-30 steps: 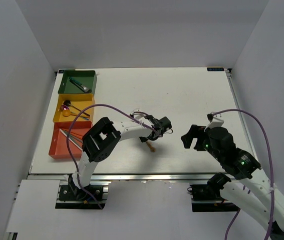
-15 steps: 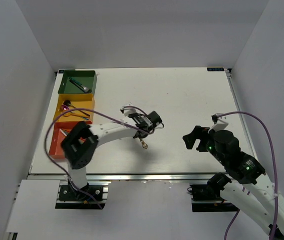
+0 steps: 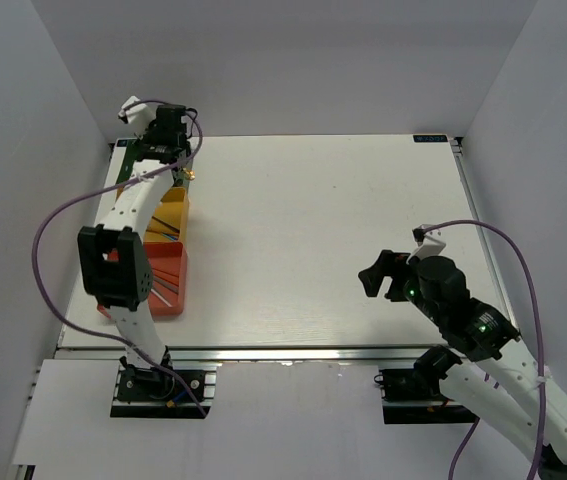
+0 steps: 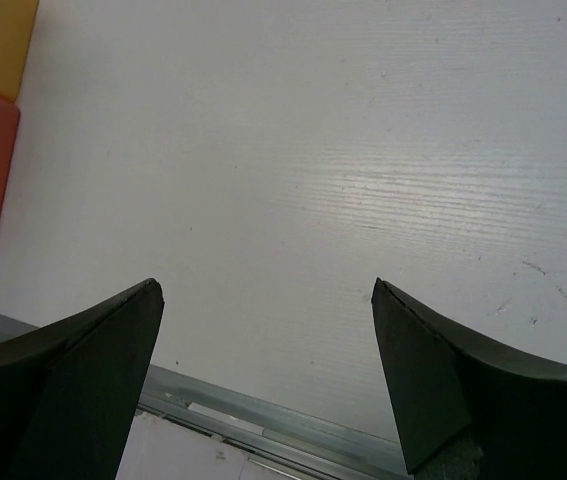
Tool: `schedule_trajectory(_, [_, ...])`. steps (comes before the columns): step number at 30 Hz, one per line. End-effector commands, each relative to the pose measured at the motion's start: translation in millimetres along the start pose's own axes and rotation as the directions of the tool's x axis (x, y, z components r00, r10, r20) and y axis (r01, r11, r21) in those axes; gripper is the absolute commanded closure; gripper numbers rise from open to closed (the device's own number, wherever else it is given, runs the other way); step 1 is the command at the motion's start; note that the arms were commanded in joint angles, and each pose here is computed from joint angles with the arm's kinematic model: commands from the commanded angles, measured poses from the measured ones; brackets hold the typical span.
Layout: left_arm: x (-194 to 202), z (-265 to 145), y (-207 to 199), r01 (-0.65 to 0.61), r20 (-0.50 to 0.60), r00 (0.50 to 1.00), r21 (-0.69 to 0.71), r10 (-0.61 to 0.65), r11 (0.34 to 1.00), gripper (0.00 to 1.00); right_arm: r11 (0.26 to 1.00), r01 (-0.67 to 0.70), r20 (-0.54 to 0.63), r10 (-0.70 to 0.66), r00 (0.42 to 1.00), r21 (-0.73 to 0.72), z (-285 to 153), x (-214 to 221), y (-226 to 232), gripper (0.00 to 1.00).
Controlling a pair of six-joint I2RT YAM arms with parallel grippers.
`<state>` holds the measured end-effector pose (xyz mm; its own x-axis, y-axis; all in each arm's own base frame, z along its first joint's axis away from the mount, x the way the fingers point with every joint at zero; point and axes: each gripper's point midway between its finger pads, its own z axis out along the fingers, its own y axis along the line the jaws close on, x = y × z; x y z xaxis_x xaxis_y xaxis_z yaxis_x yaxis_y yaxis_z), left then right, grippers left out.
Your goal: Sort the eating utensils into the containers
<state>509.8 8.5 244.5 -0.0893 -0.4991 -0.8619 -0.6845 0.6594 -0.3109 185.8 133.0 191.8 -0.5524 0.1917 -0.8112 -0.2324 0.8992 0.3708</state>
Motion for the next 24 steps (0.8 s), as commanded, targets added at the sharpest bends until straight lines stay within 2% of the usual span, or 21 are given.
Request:
schedule_trajectory(1, [-35.9,43.9,-18.3,-0.075,0.072,0.995,0.064,0.071,0.995,1.00,0.999,0.010,0.009,-0.009,1.000,-0.045,9.2,-1.9,9.7,0.11])
schedule_trajectory(2, [-33.3,70.2,-8.6,-0.080,0.061,0.995,0.038,0.077,0.996,1.00,0.998,0.015,0.002,-0.015,1.000,-0.067,11.0,-0.5,13.8,0.11])
schedule_trajectory(5, [-54.1,94.8,-21.3,-0.066,0.077,0.995,0.088,0.060,0.994,1.00,0.997,0.029,-0.025,-0.031,0.999,-0.065,16.9,4.6,14.3,0.11])
schedule_trajectory(6, [-43.9,106.9,-22.8,-0.088,0.071,0.994,0.081,0.082,0.993,1.00,0.998,0.030,-0.033,-0.032,0.999,-0.063,19.0,5.4,14.6,0.11])
schedule_trajectory(7, [-62.0,119.5,-12.9,-0.076,0.106,0.992,0.059,0.069,0.995,1.00,0.997,0.030,-0.036,-0.032,0.999,-0.068,20.0,6.0,15.8,0.11])
schedule_trajectory(14, [-37.6,163.1,-6.1,-0.070,0.094,0.993,0.053,0.065,0.996,1.00,0.995,0.044,-0.012,-0.045,0.999,-0.095,28.5,1.1,22.5,0.11])
schedule_trajectory(15, [-23.9,171.2,-3.9,-0.078,0.066,0.995,0.048,0.075,0.996,0.99,0.994,0.045,-0.009,-0.047,0.999,-0.095,30.2,0.0,23.3,0.11])
schedule_trajectory(18, [-17.8,175.3,-7.5,-0.059,0.054,0.997,0.062,0.056,0.996,0.87,0.995,0.053,-0.019,-0.055,0.998,-0.086,35.8,0.3,23.5,0.11])
schedule_trajectory(21, [-13.8,174.7,-8.9,-0.030,0.053,0.998,0.083,0.025,0.996,0.65,0.995,0.058,-0.041,-0.061,0.997,-0.080,42.0,3.9,23.8,0.11])
schedule_trajectory(22, [-16.4,172.6,-8.9,-0.018,0.057,0.998,0.083,0.014,0.996,0.43,0.995,0.057,-0.047,-0.061,0.997,-0.083,42.5,5.3,24.4,0.11])
schedule_trajectory(24, [-16.9,171.2,-2.3,-0.006,0.049,0.999,0.043,0.004,0.999,0.25,0.995,0.057,-0.060,-0.062,0.996,-0.081,43.9,7.8,24.4,0.11])
